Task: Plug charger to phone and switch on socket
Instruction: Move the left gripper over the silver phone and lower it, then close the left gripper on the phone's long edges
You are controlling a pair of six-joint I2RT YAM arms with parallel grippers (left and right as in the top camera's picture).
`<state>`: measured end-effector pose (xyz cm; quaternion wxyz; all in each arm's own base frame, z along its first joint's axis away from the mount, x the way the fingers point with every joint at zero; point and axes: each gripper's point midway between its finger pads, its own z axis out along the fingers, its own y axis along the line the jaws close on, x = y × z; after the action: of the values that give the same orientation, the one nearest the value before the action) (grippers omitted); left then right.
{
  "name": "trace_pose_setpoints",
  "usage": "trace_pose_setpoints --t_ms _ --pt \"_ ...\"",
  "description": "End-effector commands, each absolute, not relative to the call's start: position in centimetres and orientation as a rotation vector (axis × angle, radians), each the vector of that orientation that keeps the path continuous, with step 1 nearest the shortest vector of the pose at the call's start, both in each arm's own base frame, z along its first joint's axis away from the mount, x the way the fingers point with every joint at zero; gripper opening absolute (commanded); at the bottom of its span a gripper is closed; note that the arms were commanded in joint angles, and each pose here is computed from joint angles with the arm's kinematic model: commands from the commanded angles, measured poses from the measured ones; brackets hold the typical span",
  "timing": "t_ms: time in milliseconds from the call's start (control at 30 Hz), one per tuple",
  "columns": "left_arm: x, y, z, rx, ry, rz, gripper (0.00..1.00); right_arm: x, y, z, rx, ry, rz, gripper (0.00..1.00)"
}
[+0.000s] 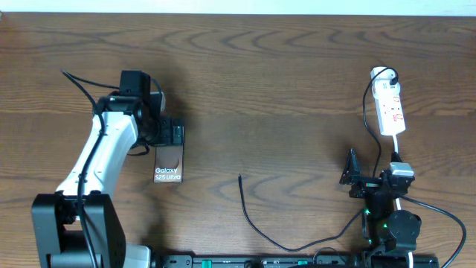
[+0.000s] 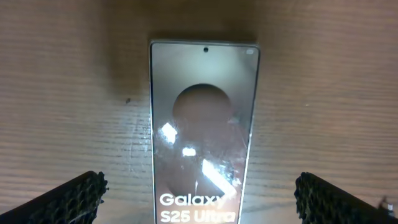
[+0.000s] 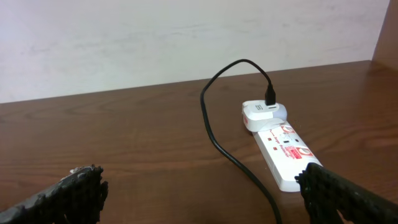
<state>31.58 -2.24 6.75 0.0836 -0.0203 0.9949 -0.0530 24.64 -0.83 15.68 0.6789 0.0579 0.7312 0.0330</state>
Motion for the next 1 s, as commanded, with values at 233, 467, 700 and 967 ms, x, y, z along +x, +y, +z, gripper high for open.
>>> trace_pose_setpoints --t_ms 233,467,700,967 --pt "30.0 -2.1 4.9 -0.048 3.013 -0.144 1.0 24.6 -0.7 15.6 0.138 1.643 0.089 0.99" --pt "30.4 -2.1 4.1 -0.047 3.02 -0.138 1.0 24.6 -0.7 15.6 0.138 1.643 0.089 0.99" --pt "30.0 -3.4 1.5 0.015 3.093 -0.139 1.0 24.6 -0.7 15.6 0.138 1.643 0.089 0.99" --pt "30.5 -2.7 1.3 0.036 3.073 0.059 1.0 24.6 -0.7 15.6 0.138 1.643 0.089 0.99"
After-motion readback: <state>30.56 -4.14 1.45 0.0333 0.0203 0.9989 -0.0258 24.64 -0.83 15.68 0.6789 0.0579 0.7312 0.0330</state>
